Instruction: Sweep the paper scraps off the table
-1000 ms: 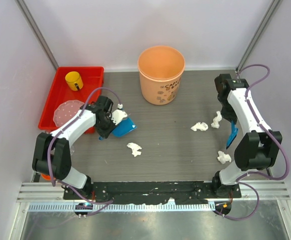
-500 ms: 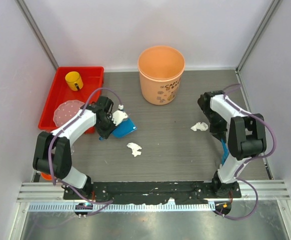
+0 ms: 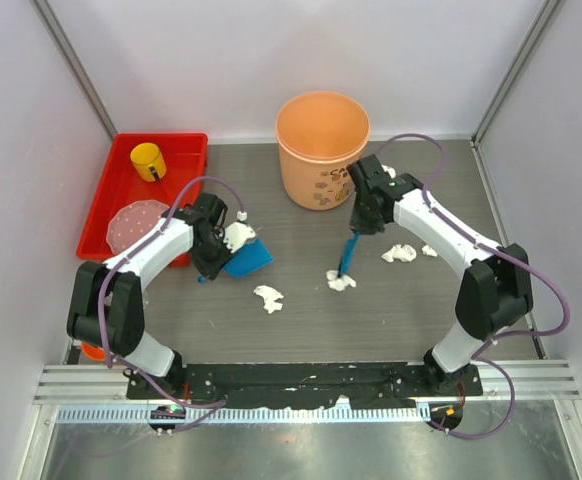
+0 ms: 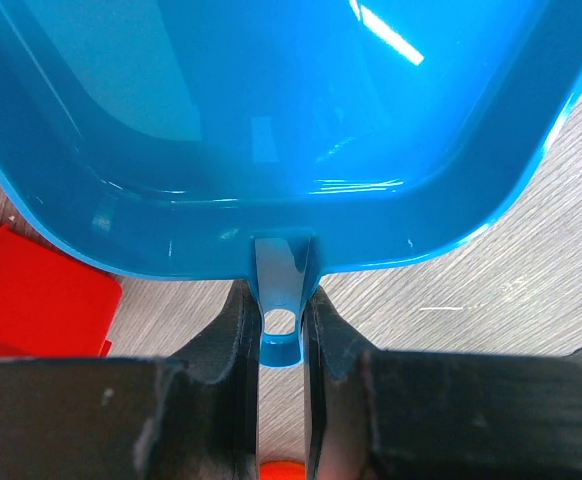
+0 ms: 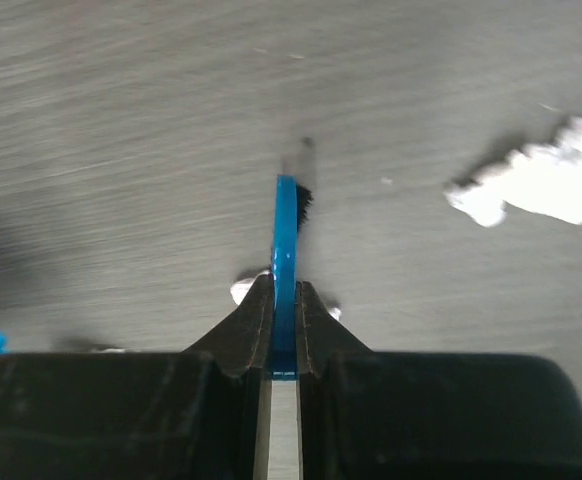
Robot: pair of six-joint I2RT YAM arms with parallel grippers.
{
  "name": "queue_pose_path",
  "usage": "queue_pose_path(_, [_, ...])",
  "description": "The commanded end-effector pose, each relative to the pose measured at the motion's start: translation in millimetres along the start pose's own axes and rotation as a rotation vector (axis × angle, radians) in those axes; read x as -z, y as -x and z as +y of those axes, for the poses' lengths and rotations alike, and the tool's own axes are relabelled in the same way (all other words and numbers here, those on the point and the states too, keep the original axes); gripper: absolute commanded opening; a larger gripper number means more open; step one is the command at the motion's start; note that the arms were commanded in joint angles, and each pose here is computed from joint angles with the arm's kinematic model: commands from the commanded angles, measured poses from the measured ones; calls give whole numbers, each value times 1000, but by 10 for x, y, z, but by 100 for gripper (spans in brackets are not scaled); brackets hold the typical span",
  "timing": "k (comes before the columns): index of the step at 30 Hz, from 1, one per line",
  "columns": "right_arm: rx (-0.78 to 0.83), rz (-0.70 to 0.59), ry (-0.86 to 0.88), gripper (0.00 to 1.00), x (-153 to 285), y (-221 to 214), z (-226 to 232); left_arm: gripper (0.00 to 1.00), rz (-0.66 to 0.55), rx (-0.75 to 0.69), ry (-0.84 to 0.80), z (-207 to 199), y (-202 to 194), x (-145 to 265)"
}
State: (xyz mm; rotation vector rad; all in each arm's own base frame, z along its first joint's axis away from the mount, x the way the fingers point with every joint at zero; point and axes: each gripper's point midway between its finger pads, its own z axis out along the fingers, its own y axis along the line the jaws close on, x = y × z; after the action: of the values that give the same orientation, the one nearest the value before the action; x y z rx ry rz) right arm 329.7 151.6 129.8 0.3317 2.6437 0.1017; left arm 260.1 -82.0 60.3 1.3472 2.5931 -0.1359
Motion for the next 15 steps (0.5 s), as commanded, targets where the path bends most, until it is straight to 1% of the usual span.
queue_pose_path(1, [48,-33,126,1,144,128,483,0,-39,-1,21,62,106,122])
queue_pose_path(2, [76,-50,134,1,248,156,534,0,-41,-2,18,54,112,121])
queue_pose_path(4, [133,-58,105,1,374,157,458,0,-36,-2,11,46,102,118])
queue_pose_path(6, [150,-114,110,1,588,267,434,0,-25,-3,14,50,85,109])
queue_pose_path(7, [173,-120,102,1,657,271,385,0,-19,-9,17,57,72,111])
queue_pose_path(8, [171,-159,119,1,804,335,370,0,-9,-15,22,66,55,118])
queue_pose_path(9, [179,-172,123,1,855,345,350,0,0,-18,19,57,35,133])
queue_pose_path(11, [193,-193,164,1,928,336,373,0,4,-39,19,64,32,176])
queue_pose_path(13, [209,-215,252,1,1071,289,484,0,26,-59,0,18,-24,246])
queue_pose_path(14, [245,-207,274,1,1055,190,519,0,38,-75,-10,-4,-58,268])
queue_pose_path(15, [295,-223,338,1,1188,60,661,0,72,-100,-16,-28,-147,308])
